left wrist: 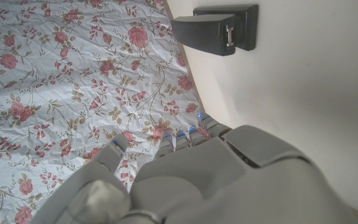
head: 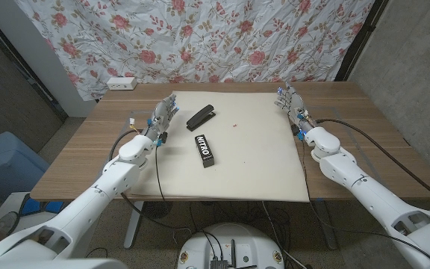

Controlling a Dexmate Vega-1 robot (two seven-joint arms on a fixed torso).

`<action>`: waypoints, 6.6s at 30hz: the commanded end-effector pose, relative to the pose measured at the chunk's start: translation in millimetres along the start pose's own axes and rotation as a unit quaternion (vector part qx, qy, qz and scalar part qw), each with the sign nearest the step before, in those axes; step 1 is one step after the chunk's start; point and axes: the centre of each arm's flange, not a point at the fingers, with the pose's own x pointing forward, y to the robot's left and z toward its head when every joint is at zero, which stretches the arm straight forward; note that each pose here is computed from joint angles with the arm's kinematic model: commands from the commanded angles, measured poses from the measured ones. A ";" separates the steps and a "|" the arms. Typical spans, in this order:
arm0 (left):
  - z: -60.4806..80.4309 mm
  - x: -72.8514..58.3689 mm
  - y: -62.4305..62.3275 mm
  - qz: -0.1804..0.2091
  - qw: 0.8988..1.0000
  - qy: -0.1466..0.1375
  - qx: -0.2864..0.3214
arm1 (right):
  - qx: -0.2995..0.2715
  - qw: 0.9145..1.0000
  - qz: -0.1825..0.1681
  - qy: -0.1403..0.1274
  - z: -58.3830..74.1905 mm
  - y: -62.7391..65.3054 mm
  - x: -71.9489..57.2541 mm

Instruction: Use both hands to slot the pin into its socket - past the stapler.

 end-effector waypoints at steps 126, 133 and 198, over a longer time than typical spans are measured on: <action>-7.2 -21.1 -3.1 0.034 0.999 0.026 0.028 | -0.712 0.627 0.310 0.057 94.1 133.9 85.8; -7.5 -21.6 -2.8 0.034 0.999 0.029 0.026 | -0.720 0.619 0.310 0.051 90.0 141.1 85.0; -14.2 -36.9 -7.5 0.041 0.998 0.040 0.022 | -0.731 0.602 0.320 0.021 47.7 161.0 79.8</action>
